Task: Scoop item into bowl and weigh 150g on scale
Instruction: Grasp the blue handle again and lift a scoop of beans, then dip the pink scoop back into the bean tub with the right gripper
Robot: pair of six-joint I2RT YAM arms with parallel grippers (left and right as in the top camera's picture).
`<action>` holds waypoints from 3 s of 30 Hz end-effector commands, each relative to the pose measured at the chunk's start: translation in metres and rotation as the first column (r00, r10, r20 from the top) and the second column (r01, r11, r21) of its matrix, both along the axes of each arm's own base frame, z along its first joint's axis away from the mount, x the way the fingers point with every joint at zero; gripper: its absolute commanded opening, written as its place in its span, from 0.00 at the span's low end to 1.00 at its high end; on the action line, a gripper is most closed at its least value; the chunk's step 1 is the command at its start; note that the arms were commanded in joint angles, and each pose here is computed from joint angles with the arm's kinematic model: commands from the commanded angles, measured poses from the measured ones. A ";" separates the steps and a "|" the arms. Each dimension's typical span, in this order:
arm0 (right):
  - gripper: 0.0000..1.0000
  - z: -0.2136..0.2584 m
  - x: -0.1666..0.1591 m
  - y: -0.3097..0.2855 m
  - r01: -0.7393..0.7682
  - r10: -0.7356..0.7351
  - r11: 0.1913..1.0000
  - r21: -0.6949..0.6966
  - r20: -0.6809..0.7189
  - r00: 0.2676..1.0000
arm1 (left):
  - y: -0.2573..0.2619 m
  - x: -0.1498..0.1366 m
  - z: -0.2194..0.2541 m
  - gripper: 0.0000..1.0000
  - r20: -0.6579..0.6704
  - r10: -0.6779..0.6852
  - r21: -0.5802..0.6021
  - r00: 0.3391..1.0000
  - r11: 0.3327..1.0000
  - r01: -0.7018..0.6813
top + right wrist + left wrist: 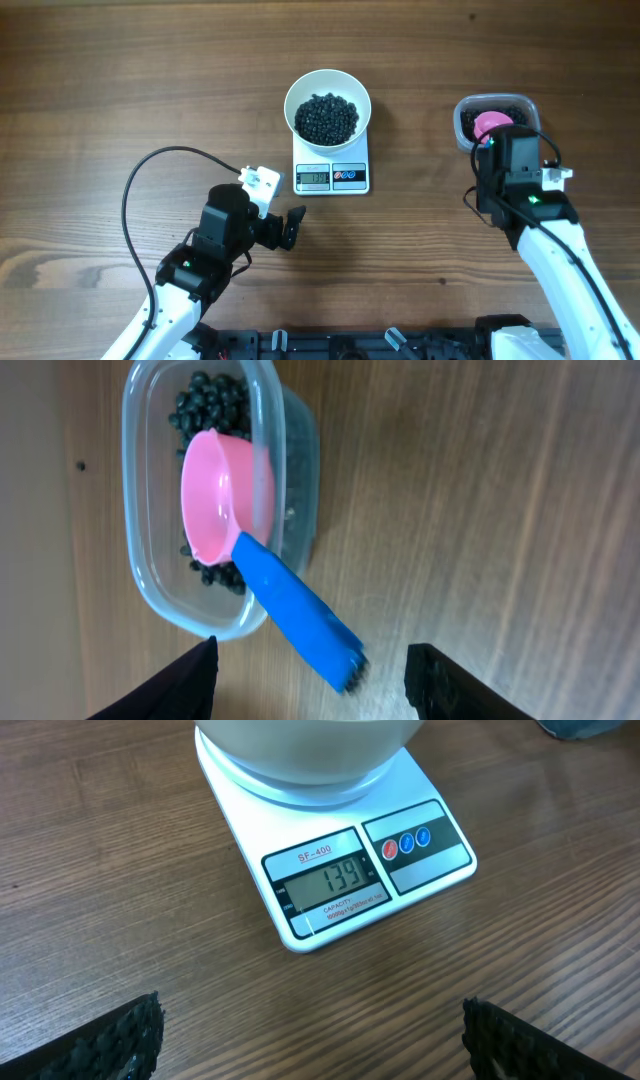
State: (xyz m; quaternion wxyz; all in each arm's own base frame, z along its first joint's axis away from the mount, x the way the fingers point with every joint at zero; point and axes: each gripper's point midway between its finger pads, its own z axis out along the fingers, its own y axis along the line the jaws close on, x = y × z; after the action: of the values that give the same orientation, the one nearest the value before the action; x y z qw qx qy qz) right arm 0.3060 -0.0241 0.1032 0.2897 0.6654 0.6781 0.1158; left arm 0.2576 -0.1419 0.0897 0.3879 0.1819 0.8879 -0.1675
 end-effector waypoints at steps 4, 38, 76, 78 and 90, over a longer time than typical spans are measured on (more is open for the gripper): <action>0.59 -0.014 0.012 0.003 -0.047 0.047 0.999 -0.011 -0.023 0.999 | 0.002 0.001 0.000 1.00 0.001 0.015 -0.004 1.000 1.000 -0.015; 0.04 0.034 0.016 0.007 -0.383 0.388 0.921 -0.077 0.069 0.919 | 0.002 0.001 0.000 1.00 0.001 0.015 -0.004 1.000 1.000 -0.015; 0.04 0.071 0.083 -0.048 -0.997 0.452 0.074 0.036 -0.892 0.001 | 0.002 0.001 0.000 1.00 0.001 0.015 -0.004 1.000 1.000 -0.015; 0.04 0.066 0.078 -0.050 -0.994 0.434 0.073 0.081 -0.900 -0.041 | 0.002 0.001 0.000 1.00 0.001 0.015 -0.004 1.000 1.000 -0.015; 0.04 0.026 0.082 0.011 -0.990 0.731 0.012 0.143 -0.677 -0.089 | 0.002 0.001 0.000 1.00 0.001 0.015 -0.004 1.000 1.000 -0.015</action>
State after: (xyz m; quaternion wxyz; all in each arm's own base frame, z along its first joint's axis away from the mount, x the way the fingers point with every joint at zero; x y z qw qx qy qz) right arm 0.3850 -0.0341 0.1434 0.0458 -0.0567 0.9869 -0.1438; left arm 0.2576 -0.1419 0.0897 0.3879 0.1819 0.8879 -0.1675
